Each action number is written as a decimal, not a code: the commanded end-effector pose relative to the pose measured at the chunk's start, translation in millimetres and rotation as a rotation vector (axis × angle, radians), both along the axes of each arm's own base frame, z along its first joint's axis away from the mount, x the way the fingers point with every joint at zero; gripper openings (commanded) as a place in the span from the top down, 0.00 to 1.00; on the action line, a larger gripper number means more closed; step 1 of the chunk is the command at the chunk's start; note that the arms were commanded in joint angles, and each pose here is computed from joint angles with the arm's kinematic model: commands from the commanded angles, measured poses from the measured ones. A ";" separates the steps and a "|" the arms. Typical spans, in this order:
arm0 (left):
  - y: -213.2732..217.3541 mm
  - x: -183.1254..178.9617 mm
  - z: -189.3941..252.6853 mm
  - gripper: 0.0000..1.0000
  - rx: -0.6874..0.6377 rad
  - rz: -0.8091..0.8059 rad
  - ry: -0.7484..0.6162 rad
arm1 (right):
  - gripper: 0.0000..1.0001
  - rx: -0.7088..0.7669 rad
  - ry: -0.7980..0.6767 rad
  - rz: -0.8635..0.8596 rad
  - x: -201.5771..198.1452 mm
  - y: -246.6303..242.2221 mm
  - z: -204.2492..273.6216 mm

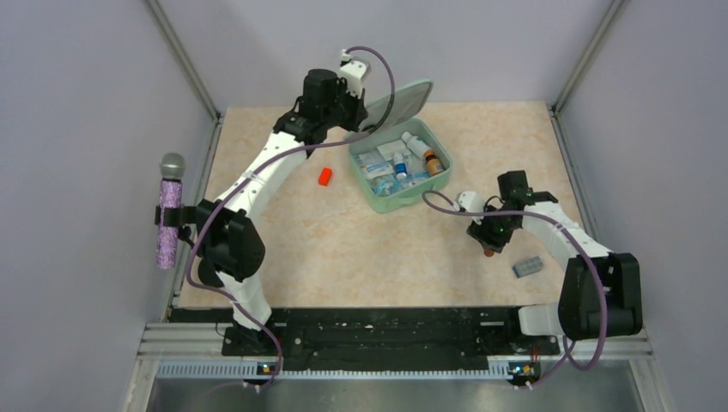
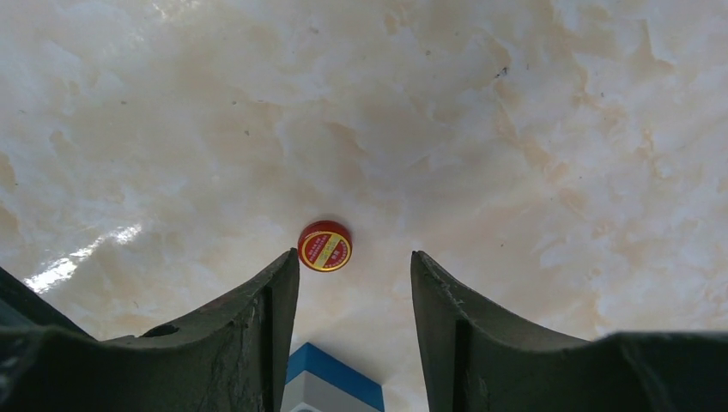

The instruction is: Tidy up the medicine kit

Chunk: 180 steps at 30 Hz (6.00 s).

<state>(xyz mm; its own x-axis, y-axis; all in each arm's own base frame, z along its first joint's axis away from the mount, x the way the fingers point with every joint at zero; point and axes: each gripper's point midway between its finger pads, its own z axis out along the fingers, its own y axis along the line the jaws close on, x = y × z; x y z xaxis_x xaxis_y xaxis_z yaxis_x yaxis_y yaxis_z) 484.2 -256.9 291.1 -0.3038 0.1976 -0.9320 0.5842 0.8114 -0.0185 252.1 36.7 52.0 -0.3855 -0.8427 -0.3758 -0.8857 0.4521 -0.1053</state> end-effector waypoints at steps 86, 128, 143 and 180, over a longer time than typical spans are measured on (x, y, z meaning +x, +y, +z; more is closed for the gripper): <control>5.9 -0.5 27.9 1.00 -0.099 0.003 -0.003 | 0.74 -0.129 0.049 0.008 -17.0 -5.1 -47.1; 18.8 15.0 25.1 1.00 -0.250 0.062 0.155 | 0.95 1.151 -0.627 -0.267 252.4 290.2 251.7; 20.3 20.6 25.1 1.00 -0.233 0.054 0.133 | 0.44 1.178 -0.647 -0.213 259.5 294.2 274.5; 11.7 -39.7 -17.7 0.40 -0.104 -0.071 0.196 | 0.29 1.013 -0.231 -0.645 252.7 85.8 152.5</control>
